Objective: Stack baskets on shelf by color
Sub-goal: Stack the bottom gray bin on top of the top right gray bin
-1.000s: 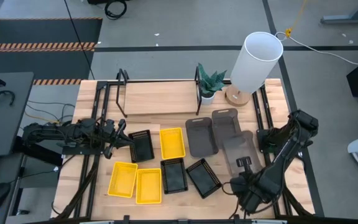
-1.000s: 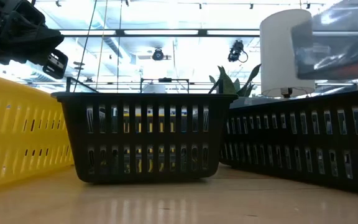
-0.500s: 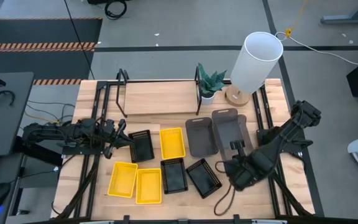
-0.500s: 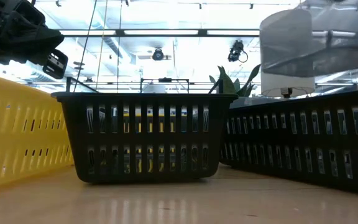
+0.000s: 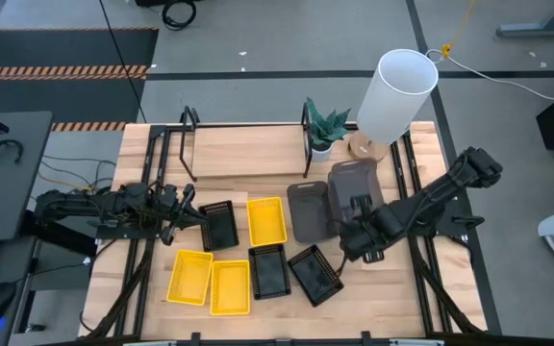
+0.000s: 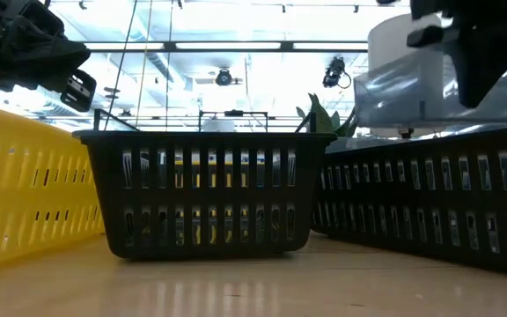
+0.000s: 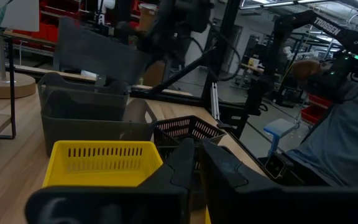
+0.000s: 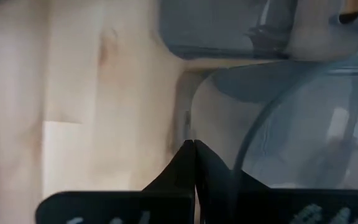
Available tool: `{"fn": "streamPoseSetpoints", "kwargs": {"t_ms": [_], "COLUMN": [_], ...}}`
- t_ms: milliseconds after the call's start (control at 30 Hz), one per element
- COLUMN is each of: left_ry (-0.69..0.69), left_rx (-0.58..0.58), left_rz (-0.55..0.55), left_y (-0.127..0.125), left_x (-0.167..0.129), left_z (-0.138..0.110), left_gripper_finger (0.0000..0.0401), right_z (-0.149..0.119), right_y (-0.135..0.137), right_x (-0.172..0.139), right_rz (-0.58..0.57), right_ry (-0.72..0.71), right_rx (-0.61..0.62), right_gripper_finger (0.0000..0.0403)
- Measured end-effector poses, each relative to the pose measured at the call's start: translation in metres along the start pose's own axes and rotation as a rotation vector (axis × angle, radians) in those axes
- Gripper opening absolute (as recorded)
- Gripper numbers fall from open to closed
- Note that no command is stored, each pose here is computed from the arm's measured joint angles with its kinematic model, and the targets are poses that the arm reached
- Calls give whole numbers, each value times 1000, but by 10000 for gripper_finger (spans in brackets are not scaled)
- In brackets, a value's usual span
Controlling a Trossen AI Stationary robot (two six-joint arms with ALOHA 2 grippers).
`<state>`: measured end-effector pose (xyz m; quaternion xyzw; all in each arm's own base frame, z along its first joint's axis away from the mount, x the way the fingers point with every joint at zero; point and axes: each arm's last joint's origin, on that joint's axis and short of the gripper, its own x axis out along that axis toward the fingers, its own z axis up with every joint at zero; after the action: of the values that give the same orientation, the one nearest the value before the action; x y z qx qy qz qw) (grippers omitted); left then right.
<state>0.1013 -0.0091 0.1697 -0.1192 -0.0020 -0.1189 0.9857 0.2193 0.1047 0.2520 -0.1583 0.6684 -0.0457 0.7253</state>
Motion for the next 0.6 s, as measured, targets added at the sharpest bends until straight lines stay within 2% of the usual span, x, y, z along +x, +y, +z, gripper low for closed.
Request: {"fn": "streamPoseSetpoints", "kwargs": {"t_ms": [267, 600], "left_ry": [0, 0], "left_rx": [0, 0], "left_rz": [0, 0], "left_y": [0, 0], "left_x": [0, 0], "left_z": [0, 0], "left_gripper_finger": [39, 28], "right_z": [-12, -12], "right_y": [-18, -18], "right_x": [24, 45], "right_rz": [22, 80], "right_ry": [-10, -30], "right_rx": [38, 28], "right_gripper_finger": [5, 5]}}
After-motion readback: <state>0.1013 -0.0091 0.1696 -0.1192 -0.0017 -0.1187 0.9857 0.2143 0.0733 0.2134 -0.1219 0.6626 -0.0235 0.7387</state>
